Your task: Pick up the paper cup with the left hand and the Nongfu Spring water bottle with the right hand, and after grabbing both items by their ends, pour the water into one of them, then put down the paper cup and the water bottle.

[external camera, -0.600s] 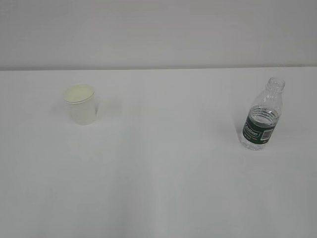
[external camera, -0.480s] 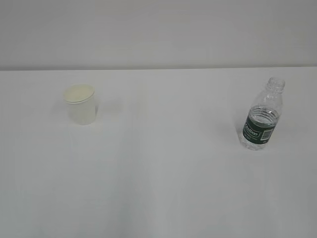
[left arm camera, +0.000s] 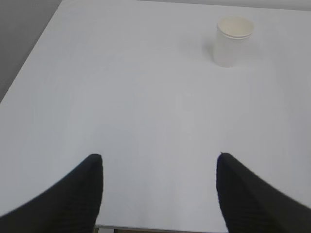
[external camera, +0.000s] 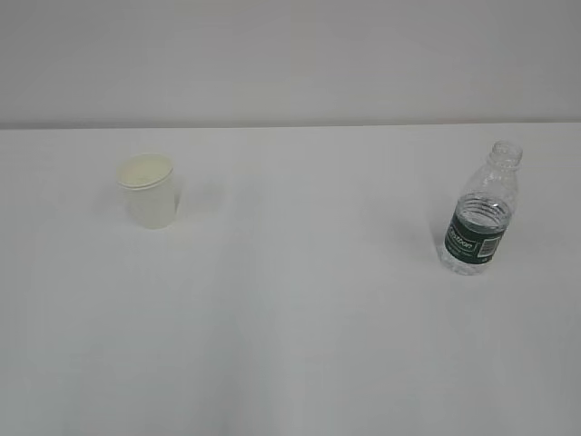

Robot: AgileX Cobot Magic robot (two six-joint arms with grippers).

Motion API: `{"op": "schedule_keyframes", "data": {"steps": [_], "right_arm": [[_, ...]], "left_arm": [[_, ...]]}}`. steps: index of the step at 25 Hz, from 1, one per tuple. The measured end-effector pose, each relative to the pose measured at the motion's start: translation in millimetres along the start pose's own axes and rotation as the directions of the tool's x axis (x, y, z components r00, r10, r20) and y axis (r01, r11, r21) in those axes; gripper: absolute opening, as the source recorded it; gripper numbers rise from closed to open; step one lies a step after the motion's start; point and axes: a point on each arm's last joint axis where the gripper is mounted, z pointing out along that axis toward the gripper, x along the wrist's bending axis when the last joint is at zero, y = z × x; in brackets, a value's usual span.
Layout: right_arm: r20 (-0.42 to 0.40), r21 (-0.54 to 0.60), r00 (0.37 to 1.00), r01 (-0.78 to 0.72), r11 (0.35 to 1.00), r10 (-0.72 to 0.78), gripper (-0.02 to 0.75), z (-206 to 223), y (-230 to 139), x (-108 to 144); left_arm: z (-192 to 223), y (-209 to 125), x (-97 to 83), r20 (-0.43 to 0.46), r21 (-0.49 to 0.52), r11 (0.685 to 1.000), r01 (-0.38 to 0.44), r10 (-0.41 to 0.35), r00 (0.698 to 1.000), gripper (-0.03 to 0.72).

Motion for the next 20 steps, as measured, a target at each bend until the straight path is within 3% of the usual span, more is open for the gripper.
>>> {"op": "schedule_keyframes", "data": {"steps": [20], "right_arm": [[0.000,0.000,1.000,0.000,1.000,0.000,0.587,0.0,0.0,0.0]], "left_arm": [[0.0,0.0,0.0,0.000,0.000,1.000,0.000,0.000,1.000,0.492]]}}
